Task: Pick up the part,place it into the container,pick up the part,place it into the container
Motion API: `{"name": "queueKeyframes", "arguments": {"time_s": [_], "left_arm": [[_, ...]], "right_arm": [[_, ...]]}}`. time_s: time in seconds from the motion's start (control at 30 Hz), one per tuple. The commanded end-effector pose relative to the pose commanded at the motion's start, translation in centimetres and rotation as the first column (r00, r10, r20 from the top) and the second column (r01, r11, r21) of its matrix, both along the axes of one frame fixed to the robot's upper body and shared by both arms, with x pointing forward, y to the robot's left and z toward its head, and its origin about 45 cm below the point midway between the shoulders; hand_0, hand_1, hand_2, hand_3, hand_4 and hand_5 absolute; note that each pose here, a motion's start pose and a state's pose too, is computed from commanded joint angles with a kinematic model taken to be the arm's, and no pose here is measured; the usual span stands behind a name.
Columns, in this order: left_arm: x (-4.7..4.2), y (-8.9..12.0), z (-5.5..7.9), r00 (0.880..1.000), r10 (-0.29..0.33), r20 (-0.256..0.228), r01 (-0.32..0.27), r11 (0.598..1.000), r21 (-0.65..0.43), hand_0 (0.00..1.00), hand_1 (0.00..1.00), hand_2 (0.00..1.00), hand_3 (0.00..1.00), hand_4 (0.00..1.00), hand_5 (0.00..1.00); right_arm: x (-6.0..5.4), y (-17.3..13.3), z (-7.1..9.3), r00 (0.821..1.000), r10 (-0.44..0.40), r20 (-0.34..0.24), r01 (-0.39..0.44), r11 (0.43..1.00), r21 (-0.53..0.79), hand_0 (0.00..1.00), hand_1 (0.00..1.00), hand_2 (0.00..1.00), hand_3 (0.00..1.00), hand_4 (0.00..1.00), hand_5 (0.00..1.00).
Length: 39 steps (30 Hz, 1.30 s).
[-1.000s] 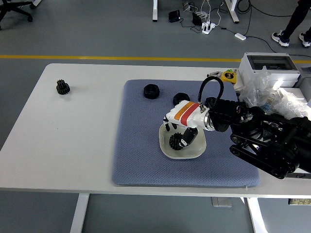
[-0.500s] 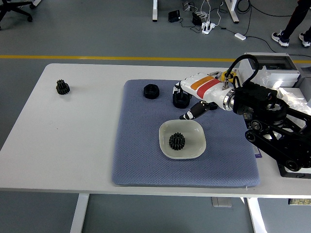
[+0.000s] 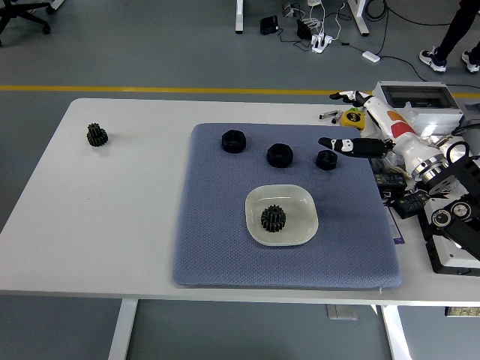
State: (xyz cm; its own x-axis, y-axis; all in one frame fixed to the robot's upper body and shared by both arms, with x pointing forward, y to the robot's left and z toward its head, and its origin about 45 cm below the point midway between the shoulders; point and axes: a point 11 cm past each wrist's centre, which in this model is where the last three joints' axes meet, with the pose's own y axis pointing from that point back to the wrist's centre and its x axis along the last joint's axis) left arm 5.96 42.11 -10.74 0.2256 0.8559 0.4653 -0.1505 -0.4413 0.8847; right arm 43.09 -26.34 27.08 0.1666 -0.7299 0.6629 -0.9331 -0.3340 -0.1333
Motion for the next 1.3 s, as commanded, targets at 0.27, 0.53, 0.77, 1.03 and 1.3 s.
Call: {"name": "queueKeyframes", "arguments": {"time_s": [0.27, 0.53, 0.77, 1.03, 1.3], "left_arm": [[0.1, -0.3, -0.1, 1.0, -0.001, 0.004, 0.001, 1.0, -0.005, 0.653, 0.658, 0.623, 0.557, 0.596, 0.498], [0.08, -0.4, -0.1, 1.0, -0.011, 0.0, 0.01, 1.0, -0.007, 0.654, 0.655, 0.622, 0.556, 0.595, 0.5], [0.12, -0.4, -0.1, 1.0, -0.019, -0.004, 0.019, 1.0, -0.006, 0.653, 0.655, 0.623, 0.556, 0.595, 0.5], [0.23, -0.5, -0.1, 1.0, -0.028, -0.005, 0.028, 1.0, -0.008, 0.655, 0.656, 0.623, 0.557, 0.595, 0.499], [0.57, -0.6, -0.1, 1.0, -0.027, 0.004, 0.027, 1.0, -0.009, 0.654, 0.654, 0.622, 0.557, 0.596, 0.499]], "right_arm": [[-1.6, -5.0, -0.8, 0.981, -0.124, -0.15, 0.173, 0.909, 0.378, 0.9, 0.875, 0.87, 0.841, 0.998, 0.932], [-4.1, -7.3, -3.9, 0.937, -0.153, -0.315, 0.335, 0.65, 0.682, 0.916, 0.878, 0.894, 0.952, 0.998, 0.937], [-6.5, -7.4, -7.4, 0.912, -0.125, -0.391, 0.388, 0.574, 0.721, 0.877, 0.84, 0.879, 0.923, 0.998, 0.985], [-8.0, -6.8, -9.7, 0.913, -0.161, -0.376, 0.387, 0.635, 0.669, 0.835, 0.814, 0.838, 0.873, 0.998, 0.998], [-8.1, -6.5, -9.4, 0.912, -0.174, -0.37, 0.393, 0.627, 0.673, 0.783, 0.78, 0.819, 0.865, 0.998, 0.998]]}}
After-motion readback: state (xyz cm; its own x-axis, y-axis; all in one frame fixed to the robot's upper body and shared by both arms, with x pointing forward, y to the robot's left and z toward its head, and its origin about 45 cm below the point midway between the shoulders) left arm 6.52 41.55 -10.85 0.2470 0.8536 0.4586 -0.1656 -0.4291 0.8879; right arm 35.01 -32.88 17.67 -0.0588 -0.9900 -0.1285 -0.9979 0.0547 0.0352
